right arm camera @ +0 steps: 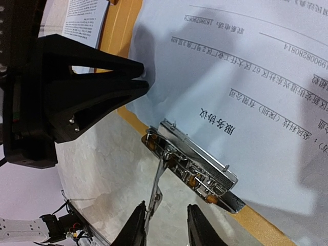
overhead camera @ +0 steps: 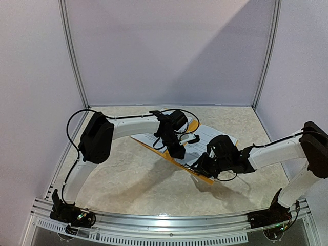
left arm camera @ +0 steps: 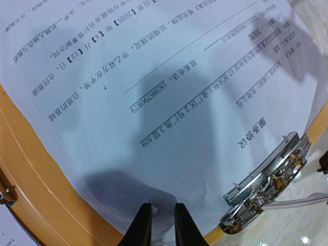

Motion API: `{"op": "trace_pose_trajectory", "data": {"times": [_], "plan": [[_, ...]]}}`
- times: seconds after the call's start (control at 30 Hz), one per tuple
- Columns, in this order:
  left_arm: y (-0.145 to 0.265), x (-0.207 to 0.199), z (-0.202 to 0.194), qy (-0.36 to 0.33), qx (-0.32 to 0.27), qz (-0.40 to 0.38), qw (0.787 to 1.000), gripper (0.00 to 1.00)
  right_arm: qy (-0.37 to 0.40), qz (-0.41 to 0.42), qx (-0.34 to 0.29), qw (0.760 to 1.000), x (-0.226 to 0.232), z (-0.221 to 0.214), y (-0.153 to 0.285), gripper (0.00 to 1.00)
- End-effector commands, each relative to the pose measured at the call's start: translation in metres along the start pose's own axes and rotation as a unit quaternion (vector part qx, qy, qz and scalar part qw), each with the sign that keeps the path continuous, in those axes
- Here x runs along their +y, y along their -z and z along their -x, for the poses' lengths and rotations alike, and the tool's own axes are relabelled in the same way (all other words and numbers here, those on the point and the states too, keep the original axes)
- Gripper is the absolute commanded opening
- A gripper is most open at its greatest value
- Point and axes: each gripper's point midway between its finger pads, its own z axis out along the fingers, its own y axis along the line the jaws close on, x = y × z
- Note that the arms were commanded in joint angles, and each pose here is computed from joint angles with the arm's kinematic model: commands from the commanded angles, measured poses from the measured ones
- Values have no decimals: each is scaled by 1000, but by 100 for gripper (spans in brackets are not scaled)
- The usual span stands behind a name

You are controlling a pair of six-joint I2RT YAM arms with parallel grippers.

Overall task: Put the files into the folder
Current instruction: Clamp the file in the folder with some files.

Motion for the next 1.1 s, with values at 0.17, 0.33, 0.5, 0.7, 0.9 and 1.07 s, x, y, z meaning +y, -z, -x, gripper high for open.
{"op": "trace_pose_trajectory", "data": {"times": [0.17, 0.33, 0.5, 0.7, 0.9, 1.07], "plan": [[-17, -13, -28, -6, 52, -9, 999, 19, 18, 0, -15, 1000, 17, 7, 15, 30], [-17, -13, -27, -6, 50, -10, 999, 19, 17, -1, -13, 1000, 17, 6, 16, 23], [-16, -14, -27, -6, 52, -11, 999, 19, 12, -19, -15, 1000, 6, 6, 14, 18], [-16, -15, -28, -8, 53, -13, 999, 19, 8, -57, -14, 998, -11, 4, 15, 12], [-19, -16, -32, -10, 60, -13, 998, 19, 3, -71, -15, 997, -27, 1, 13, 7], [-18, -16, -32, -14, 61, -11, 998, 19, 1, -78, -8, 997, -36, -3, 4, 6]]}}
